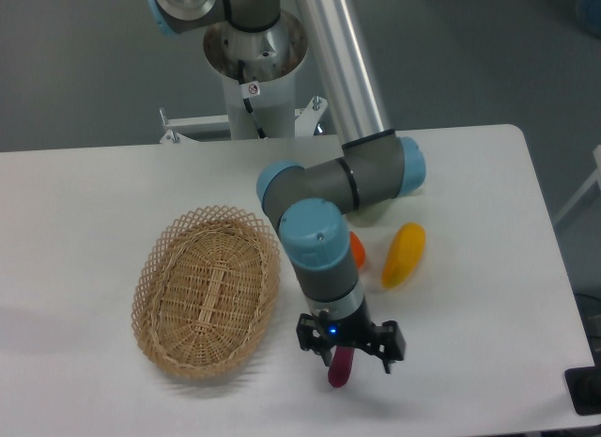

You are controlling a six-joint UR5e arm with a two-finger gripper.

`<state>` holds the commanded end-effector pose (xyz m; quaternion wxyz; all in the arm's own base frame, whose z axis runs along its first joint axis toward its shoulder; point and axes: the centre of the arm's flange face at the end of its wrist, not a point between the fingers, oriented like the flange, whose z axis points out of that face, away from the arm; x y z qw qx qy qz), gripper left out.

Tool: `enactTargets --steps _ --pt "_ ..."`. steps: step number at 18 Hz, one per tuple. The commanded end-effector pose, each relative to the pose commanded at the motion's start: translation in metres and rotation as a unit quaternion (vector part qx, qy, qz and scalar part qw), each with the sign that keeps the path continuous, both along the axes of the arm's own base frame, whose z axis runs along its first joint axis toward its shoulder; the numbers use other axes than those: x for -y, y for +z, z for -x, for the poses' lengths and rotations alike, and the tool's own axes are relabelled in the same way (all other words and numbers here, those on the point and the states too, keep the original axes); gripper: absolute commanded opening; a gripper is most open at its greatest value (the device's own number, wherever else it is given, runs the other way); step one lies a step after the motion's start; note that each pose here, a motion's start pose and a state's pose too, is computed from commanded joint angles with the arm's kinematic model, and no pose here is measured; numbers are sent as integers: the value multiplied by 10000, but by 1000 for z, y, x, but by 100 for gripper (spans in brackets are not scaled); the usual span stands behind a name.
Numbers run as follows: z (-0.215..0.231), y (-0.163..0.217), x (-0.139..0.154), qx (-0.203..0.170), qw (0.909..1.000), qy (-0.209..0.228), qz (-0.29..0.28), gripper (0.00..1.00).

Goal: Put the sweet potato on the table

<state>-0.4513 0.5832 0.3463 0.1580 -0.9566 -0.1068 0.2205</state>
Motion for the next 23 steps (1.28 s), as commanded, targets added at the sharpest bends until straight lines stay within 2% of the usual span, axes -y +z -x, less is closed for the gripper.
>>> enactTargets --steps 2,5,8,10,12,15,17,20,23 --pt "16 25 24 -120 9999 33 -6 100" --pt "34 56 58 -239 9983 -356 398 100" --pt "51 73 98 -10 9952 -566 794 100" --pt "65 82 127 165 9906 -941 979 100" --pt "73 97 156 310 9861 -1248 1051 100" --pt "91 89 192 574 9800 -1571 1082 100" --pt "97 97 219 598 9764 -1762 1100 100" --pt "104 101 240 639 9698 -1996 1245 100" --pt "106 103 246 637 9700 -1997 1229 100"
